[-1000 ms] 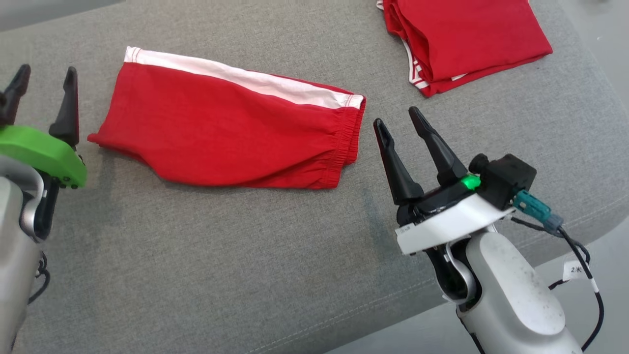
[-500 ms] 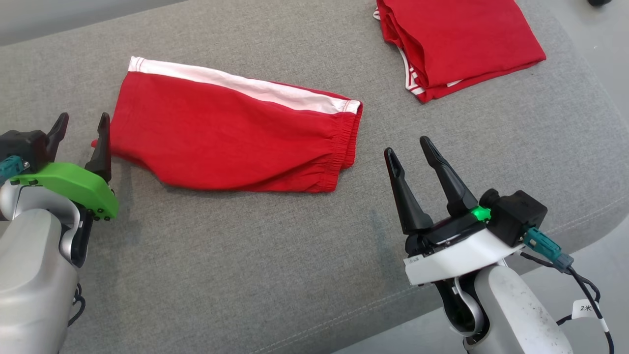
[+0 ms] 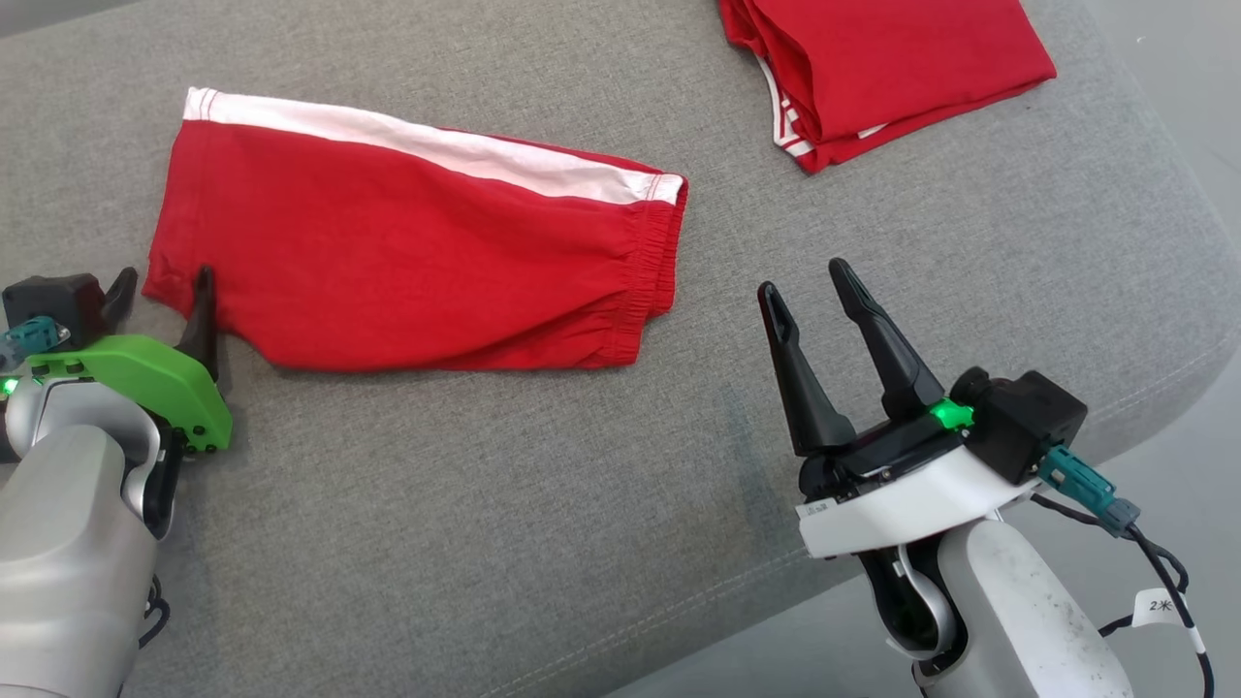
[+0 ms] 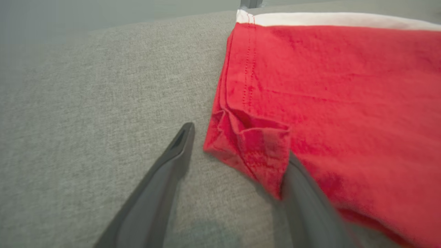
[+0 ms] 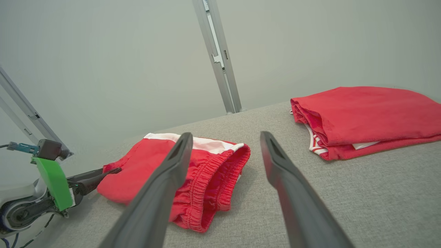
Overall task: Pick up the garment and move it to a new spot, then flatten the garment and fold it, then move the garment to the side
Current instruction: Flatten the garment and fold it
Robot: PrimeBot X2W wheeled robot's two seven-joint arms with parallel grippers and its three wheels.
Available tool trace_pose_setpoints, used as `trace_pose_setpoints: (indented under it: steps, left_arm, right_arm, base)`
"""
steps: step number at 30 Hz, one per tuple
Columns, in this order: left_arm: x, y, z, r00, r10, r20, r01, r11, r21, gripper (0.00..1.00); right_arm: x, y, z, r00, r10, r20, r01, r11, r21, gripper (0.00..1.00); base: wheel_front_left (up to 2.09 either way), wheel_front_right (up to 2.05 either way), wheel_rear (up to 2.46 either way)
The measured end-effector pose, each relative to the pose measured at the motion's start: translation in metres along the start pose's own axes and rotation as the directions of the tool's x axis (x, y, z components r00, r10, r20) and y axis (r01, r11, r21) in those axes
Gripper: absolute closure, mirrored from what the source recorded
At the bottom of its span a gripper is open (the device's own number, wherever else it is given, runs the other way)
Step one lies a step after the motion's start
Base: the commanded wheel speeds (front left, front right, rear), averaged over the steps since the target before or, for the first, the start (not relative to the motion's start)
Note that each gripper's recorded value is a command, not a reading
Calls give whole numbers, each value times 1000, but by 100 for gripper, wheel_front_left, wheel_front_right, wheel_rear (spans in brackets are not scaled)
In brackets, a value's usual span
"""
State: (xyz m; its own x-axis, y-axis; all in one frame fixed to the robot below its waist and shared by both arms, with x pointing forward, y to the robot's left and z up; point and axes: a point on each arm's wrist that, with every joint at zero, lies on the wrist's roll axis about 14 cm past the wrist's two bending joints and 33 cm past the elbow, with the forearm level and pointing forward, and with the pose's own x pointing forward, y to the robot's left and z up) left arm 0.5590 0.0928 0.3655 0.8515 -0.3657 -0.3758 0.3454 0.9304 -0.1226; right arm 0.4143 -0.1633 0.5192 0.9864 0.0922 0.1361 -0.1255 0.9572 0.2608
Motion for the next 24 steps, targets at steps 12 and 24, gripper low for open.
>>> trace_pose_setpoints:
  steps: [12, 24]
  left_arm:
    - [-2, -11, -4, 999, -34, -27, 34, 999, -6, 100]
    - [-36, -11, 16, 999, -6, 45, 8, 999, -31, 100]
  right_arm:
    - [2, 6, 1, 1000, 19, 6, -19, 1000, 9, 0]
    - [1, 30, 6, 996, 83, 19, -83, 996, 36, 0]
  base:
    - [0, 0, 0]
    - [0, 0, 0]
